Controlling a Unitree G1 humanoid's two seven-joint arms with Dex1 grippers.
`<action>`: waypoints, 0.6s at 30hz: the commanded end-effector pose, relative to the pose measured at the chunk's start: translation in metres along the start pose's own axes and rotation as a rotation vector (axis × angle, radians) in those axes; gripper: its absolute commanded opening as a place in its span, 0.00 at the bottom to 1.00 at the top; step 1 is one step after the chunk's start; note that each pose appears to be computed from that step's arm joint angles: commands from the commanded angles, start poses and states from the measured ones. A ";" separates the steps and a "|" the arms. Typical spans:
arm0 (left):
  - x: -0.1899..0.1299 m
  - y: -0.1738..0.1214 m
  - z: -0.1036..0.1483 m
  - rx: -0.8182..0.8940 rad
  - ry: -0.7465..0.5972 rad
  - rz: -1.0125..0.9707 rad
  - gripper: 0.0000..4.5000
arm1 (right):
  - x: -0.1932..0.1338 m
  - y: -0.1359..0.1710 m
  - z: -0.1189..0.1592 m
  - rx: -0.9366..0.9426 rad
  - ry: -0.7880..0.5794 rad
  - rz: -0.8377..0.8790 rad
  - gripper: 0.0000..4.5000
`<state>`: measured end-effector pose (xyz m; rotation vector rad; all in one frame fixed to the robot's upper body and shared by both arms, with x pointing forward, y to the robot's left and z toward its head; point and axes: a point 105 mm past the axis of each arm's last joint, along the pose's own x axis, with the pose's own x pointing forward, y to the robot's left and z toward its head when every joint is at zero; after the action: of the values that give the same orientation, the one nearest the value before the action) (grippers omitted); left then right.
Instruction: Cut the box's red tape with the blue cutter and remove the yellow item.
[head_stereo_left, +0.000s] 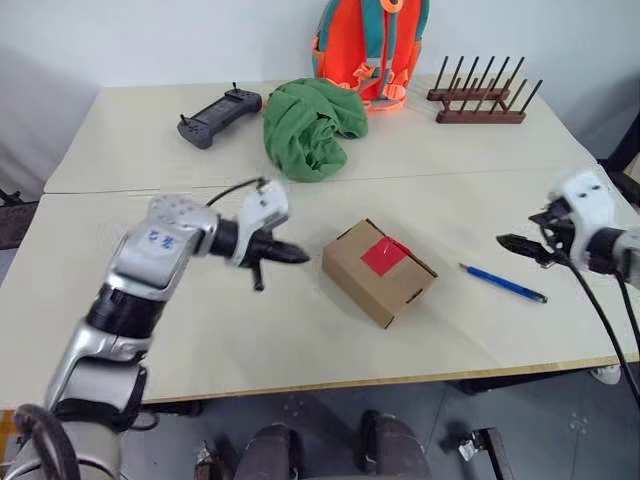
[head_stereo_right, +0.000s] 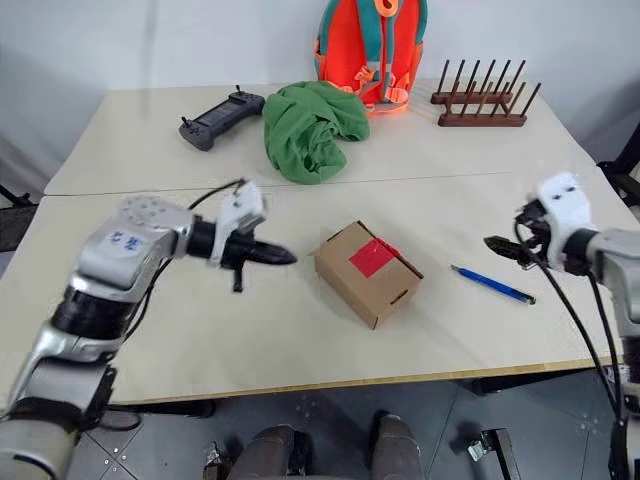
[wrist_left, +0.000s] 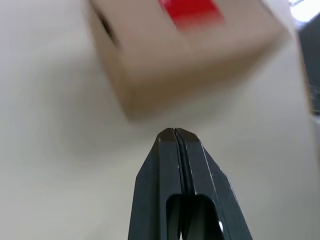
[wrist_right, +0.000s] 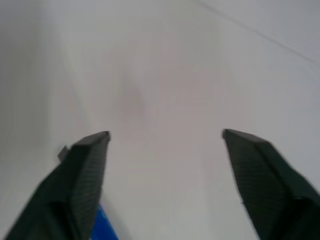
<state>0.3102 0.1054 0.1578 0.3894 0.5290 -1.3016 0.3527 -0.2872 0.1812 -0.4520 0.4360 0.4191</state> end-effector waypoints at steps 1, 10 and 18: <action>0.009 -0.019 0.002 0.031 0.007 -0.053 0.00 | 0.007 0.002 0.014 -0.056 -0.018 0.013 0.49; 0.064 -0.004 0.011 -0.013 -0.112 0.239 0.00 | 0.060 0.065 0.039 -0.196 -0.021 0.308 0.00; 0.060 0.023 0.028 -0.020 -0.174 0.380 0.00 | 0.041 0.131 0.057 -0.250 -0.075 0.566 0.00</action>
<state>0.3454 0.0499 0.1332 0.3296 0.3624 -0.9486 0.3516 -0.1499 0.1563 -0.5486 0.4631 0.9976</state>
